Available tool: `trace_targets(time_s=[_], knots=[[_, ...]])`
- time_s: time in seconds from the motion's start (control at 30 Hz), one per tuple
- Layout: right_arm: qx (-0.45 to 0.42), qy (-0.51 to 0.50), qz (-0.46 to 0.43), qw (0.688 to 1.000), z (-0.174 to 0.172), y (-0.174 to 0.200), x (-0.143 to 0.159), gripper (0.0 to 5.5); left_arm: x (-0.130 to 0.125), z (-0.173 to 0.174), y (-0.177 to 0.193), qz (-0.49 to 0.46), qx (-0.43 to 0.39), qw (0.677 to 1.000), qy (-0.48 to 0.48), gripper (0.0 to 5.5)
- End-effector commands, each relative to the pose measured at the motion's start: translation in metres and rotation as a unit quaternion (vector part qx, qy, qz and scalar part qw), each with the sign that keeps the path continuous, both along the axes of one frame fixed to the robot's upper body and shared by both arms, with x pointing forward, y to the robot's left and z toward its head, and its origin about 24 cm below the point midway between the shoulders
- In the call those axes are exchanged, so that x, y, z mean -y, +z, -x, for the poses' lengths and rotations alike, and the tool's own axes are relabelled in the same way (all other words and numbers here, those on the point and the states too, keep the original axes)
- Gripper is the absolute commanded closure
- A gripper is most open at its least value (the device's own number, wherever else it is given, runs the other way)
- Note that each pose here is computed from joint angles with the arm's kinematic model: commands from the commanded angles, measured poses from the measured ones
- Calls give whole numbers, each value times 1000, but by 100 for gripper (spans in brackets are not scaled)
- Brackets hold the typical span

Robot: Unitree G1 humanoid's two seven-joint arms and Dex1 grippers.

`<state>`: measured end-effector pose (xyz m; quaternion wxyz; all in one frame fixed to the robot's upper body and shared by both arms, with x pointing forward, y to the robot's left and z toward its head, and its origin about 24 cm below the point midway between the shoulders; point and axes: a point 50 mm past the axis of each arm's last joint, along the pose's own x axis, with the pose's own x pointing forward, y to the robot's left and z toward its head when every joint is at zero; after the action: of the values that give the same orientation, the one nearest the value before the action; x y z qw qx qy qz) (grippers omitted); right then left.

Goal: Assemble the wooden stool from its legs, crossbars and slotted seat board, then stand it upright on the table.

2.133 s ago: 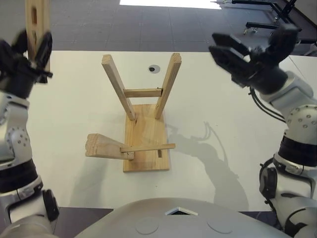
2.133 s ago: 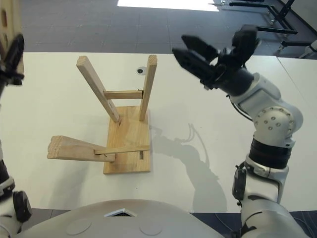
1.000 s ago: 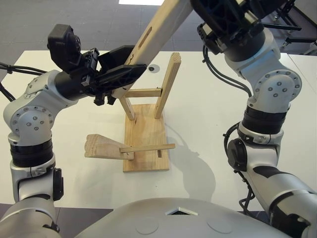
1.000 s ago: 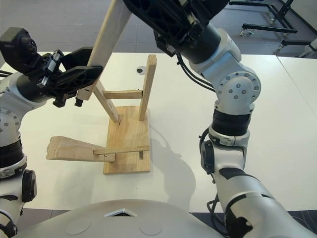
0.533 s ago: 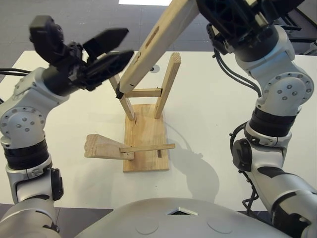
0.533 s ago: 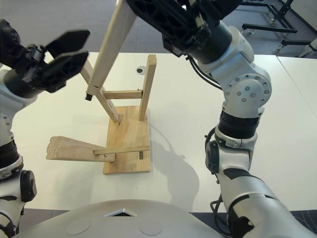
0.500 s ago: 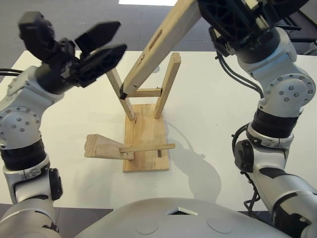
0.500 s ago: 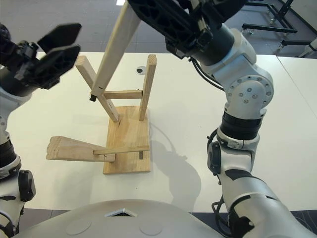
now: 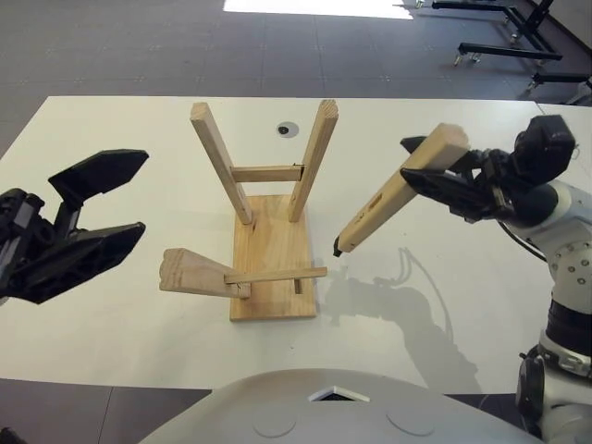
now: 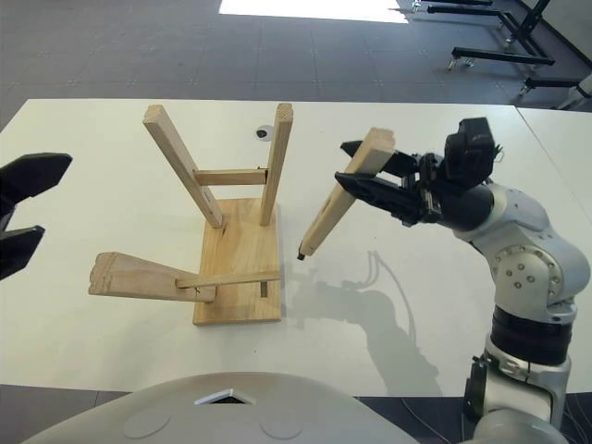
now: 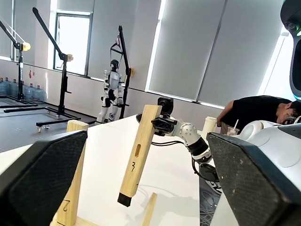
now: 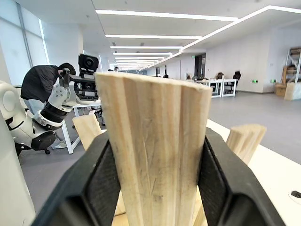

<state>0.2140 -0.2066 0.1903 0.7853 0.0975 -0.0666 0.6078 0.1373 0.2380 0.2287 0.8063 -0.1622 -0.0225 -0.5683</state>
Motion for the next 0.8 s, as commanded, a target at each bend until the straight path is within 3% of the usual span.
trace_targets(time_s=[0.03,0.3,0.57,0.8], knots=[[17,-7,7,1000,6,4,1,345,9,13,-10,-39,-52,997,-42,86],[21,28,-4,999,4,14,-9,345,22,9,-45,-91,-103,989,-49,86],[39,46,-31,998,0,23,-20,345,24,-17,-64,-128,-86,988,-6,86],[-8,82,-41,996,13,-5,-30,345,24,-26,-69,-126,-85,988,-18,86]])
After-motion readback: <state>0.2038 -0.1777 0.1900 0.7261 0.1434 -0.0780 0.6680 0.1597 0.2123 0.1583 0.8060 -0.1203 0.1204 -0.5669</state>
